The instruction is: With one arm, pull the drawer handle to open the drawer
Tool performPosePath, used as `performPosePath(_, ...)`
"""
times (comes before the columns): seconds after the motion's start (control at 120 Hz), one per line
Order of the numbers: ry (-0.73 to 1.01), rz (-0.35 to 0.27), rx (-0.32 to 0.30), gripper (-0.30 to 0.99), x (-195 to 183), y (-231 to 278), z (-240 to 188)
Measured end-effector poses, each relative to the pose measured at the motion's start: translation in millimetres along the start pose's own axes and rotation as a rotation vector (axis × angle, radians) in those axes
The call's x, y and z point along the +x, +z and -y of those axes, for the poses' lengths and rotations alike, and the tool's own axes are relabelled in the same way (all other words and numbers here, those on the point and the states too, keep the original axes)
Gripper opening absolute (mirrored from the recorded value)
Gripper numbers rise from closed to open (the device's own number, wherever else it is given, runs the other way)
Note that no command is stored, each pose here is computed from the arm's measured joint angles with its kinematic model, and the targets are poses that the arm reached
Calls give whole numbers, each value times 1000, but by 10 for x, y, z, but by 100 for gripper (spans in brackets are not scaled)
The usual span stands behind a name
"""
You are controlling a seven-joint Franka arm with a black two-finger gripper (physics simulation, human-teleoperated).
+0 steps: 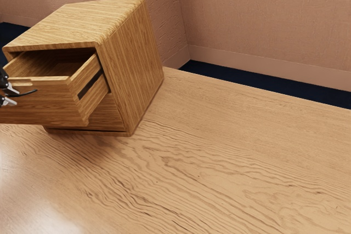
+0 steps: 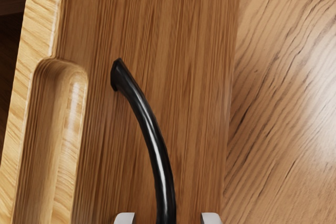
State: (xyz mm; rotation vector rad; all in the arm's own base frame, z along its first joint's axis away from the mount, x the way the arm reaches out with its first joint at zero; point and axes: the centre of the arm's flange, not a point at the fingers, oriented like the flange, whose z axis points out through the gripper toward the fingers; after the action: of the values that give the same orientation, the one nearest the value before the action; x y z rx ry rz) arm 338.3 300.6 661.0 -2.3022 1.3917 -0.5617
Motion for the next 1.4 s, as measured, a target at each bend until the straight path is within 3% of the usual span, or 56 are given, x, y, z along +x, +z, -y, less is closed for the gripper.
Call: performPosePath(1.4, -14, 1, -11, 6, -3, -436, -607)
